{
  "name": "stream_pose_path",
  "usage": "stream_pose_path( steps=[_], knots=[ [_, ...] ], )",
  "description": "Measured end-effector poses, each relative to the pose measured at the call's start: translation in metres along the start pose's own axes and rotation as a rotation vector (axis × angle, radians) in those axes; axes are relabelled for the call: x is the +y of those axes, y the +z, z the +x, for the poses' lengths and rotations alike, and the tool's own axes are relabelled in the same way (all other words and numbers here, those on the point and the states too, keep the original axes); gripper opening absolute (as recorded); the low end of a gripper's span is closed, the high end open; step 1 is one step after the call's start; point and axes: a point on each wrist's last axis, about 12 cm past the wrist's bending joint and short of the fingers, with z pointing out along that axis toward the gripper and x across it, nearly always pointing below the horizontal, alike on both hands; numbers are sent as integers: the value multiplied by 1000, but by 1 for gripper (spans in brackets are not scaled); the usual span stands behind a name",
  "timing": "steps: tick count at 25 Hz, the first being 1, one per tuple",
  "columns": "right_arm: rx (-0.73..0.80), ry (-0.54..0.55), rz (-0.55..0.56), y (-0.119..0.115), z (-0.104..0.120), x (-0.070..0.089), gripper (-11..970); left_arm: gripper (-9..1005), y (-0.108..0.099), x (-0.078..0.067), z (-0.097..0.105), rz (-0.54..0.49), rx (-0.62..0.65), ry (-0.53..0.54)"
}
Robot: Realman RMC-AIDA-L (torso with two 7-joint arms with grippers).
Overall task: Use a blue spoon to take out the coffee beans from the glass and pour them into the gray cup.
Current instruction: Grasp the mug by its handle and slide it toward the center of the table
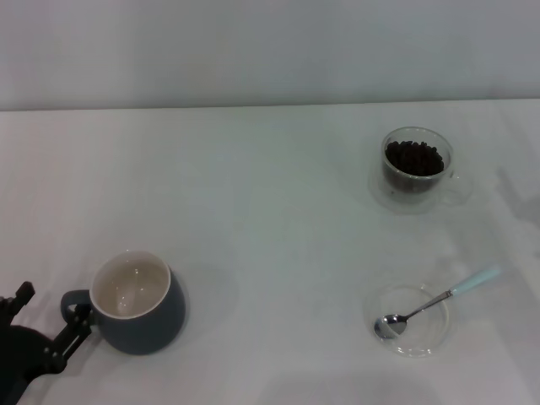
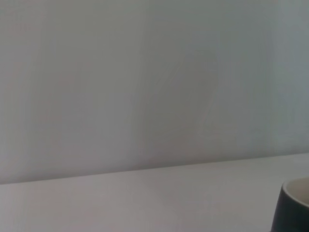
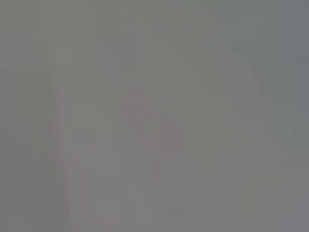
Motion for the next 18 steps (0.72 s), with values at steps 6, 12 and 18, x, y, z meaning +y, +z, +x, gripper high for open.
stream_pose_path(
  steps=[6,12,18],
  knots=[
    [-3,0,6,0,-1,-1,835,837,5,-1,-1,14,2,10],
    [-3,-3,9,0,-1,-2,835,763,9,-3,-2,25,5,23],
    [-3,0,9,1,-1,-2,835,452,11,-4,-1,27,15,22]
  ],
)
